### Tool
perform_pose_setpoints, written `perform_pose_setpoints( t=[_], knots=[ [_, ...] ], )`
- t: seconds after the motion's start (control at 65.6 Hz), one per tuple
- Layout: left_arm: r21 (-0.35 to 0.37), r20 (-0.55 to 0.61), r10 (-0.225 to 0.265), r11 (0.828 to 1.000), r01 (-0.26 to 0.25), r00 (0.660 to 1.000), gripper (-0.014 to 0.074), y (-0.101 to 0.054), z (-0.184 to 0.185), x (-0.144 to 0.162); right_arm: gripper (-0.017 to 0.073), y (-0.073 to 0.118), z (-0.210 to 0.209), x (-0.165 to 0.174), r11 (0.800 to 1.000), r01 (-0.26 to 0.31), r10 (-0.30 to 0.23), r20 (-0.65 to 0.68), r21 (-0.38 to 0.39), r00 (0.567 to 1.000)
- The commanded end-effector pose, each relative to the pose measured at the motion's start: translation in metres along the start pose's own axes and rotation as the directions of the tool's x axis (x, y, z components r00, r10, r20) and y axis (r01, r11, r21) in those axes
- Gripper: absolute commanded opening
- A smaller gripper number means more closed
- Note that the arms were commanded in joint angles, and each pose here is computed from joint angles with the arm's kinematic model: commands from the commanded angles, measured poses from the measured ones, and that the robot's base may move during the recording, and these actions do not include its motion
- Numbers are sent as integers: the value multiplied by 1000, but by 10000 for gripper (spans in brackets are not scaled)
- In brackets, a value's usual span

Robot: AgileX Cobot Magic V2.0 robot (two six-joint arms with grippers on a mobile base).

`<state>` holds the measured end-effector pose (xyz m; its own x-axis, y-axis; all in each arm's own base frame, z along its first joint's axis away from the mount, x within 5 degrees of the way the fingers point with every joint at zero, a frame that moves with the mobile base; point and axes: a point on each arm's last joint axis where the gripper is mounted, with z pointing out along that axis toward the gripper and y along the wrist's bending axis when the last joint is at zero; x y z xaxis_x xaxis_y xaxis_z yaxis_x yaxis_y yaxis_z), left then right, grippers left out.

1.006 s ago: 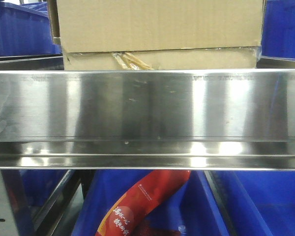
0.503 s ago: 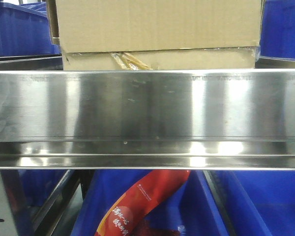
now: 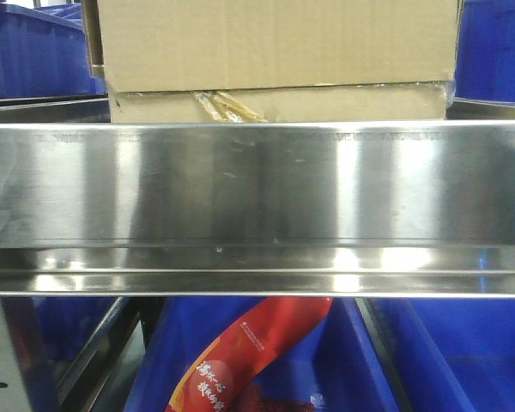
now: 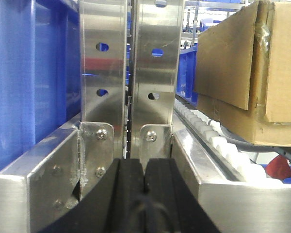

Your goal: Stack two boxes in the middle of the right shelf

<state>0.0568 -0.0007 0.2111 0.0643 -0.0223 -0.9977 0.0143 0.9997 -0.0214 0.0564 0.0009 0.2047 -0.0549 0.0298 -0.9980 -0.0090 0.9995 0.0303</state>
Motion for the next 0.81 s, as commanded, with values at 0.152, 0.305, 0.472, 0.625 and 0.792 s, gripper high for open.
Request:
perform_pose_setpoints(
  t=[0.152,0.305,0.472,0.625,0.792],
  knots=[
    [1,33,-6,1000,6,999,-111,0,-1,-3,-154,-1,0,0,1000,1,-1,46,10,999],
    [1,38,-6,1000,6,999,-111,0,-1,-4,-154,-1,0,-1,1000,1,-1,61,10,998],
    [1,38,-6,1000,6,999,-111,0,-1,-4,-154,-1,0,-1,1000,1,-1,61,10,998],
    [1,38,-6,1000,6,999,-111,0,-1,-4,-154,-1,0,-1,1000,1,-1,61,10,998],
    [1,38,-6,1000,6,999,-111,0,-1,-4,-154,-1,0,-1,1000,1,-1,61,10,998]
  ],
)
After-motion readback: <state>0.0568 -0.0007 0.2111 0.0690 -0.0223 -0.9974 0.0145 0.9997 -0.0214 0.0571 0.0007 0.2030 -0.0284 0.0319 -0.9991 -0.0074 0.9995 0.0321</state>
